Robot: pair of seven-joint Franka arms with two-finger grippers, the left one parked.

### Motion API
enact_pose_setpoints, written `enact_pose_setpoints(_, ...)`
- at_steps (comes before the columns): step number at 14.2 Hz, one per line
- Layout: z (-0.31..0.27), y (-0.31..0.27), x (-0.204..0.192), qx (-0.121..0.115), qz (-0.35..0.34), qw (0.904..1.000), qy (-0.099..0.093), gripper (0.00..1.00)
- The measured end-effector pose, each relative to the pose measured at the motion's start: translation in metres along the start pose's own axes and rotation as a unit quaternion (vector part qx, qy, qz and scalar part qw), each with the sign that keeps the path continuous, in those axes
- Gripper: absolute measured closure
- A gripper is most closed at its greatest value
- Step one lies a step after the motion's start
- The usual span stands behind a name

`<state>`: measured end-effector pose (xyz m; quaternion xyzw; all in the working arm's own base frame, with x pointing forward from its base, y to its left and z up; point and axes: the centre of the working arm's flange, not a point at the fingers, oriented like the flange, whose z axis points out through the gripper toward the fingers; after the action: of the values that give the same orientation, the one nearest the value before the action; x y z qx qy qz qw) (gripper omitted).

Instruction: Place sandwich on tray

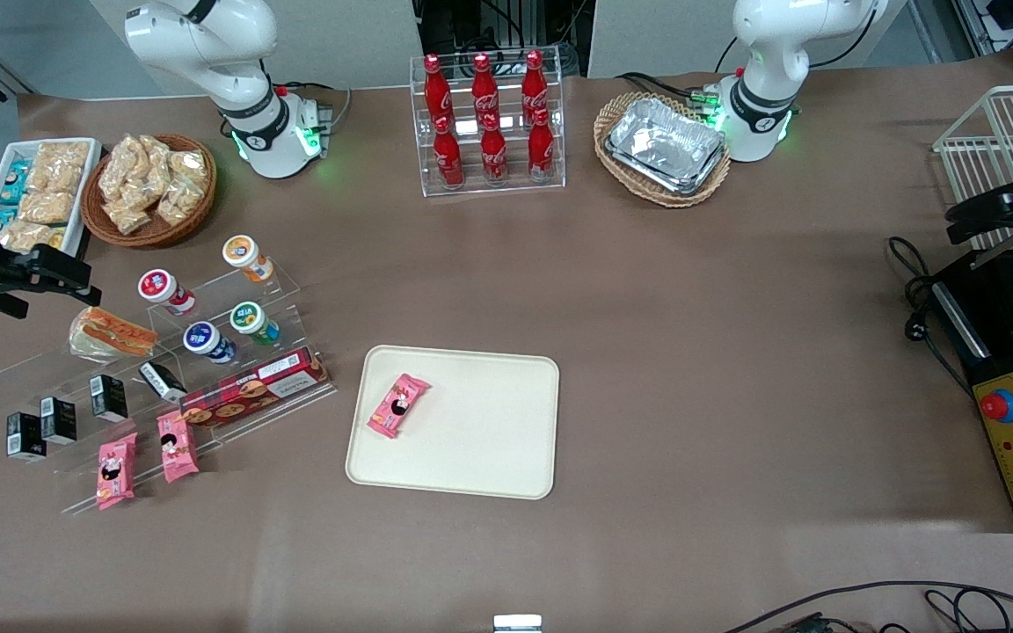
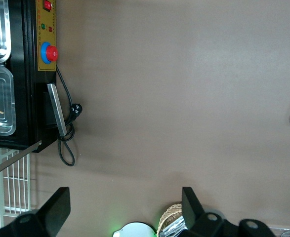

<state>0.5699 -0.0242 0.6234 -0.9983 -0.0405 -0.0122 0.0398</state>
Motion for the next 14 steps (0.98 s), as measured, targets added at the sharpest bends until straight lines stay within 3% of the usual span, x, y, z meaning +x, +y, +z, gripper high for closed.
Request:
enact_pose_setpoints(5, 0.0, 0.001, 0.0, 0.0, 0.0, 1.0, -0.001, 0.0)
enact_pose_setpoints(8, 0.002, 0.006, -0.004, 0.002, -0.002, 0.9999, -0.015, 0.0)
enact_pose_setpoints(14, -0.001, 0.032, -0.013, 0.003, 0.002, 0.9997, -0.024, 0.0)
